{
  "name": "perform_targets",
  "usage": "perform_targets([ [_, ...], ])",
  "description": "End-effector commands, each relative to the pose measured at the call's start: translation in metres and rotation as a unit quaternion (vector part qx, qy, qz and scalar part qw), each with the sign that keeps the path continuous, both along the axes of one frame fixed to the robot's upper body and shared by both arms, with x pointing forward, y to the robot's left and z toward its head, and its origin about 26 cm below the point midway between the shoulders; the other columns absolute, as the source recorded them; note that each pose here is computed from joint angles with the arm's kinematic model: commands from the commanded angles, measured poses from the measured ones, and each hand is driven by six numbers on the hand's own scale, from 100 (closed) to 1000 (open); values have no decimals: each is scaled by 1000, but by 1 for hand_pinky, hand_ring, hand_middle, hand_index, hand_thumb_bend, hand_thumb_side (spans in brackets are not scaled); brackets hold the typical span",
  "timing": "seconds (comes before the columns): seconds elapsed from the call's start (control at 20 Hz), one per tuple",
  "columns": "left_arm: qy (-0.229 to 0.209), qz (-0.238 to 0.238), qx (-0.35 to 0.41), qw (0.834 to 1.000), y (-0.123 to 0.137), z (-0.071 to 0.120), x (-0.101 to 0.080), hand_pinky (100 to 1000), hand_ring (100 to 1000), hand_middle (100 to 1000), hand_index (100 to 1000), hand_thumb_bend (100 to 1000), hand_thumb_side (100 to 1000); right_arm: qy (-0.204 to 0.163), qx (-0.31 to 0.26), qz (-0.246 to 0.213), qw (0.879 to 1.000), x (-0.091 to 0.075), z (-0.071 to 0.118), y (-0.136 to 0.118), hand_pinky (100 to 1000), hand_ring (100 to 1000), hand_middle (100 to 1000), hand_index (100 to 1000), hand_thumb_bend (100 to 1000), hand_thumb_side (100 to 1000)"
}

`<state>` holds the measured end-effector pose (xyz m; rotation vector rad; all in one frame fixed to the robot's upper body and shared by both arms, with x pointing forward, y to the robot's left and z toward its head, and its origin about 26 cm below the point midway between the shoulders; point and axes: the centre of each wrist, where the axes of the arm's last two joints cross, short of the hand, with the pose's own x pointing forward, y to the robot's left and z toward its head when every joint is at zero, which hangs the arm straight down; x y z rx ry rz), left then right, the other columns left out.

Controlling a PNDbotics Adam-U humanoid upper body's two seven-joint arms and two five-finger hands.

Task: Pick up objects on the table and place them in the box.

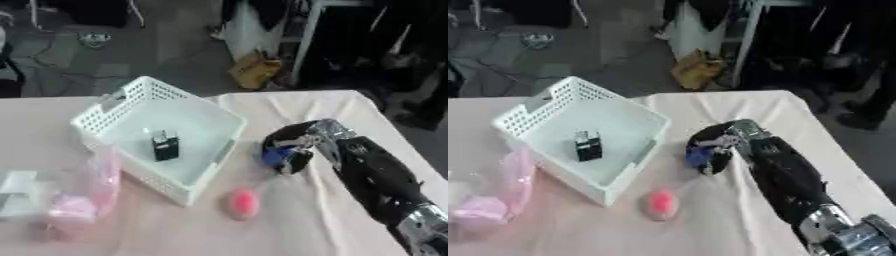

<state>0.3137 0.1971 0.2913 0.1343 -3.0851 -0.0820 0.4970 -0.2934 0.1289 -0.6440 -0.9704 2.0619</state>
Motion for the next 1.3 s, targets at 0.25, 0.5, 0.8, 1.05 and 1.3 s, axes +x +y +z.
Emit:
perform_targets([
  [0.25, -21, -10, -2, 1000, -3, 11, -3, 725, 942, 938, 938, 100, 904, 42, -48, 35, 997, 0, 13, -18, 757, 815, 857, 811, 206, 195],
  [0.5, -21, -10, -2, 1000, -3, 11, -3, 725, 942, 938, 938, 100, 904, 34, -38, 36, 998, 0, 14, -18, 620, 672, 706, 744, 155, 188],
  [0.8, -20, -9, -2, 1000, -3, 10, -3, 726, 942, 938, 937, 100, 903, 19, -17, 31, 999, 0, 15, -19, 404, 478, 514, 608, 100, 208],
  [1.05, -19, -9, -1, 1000, -2, 10, -3, 726, 942, 938, 937, 100, 903, -2, 3, 26, 1000, 0, 17, -20, 290, 399, 442, 522, 100, 200],
  [1.3, -18, -8, -1, 1000, -2, 10, -3, 725, 942, 938, 937, 100, 903, -17, 28, 16, 999, 0, 16, -23, 160, 317, 380, 459, 100, 201],
])
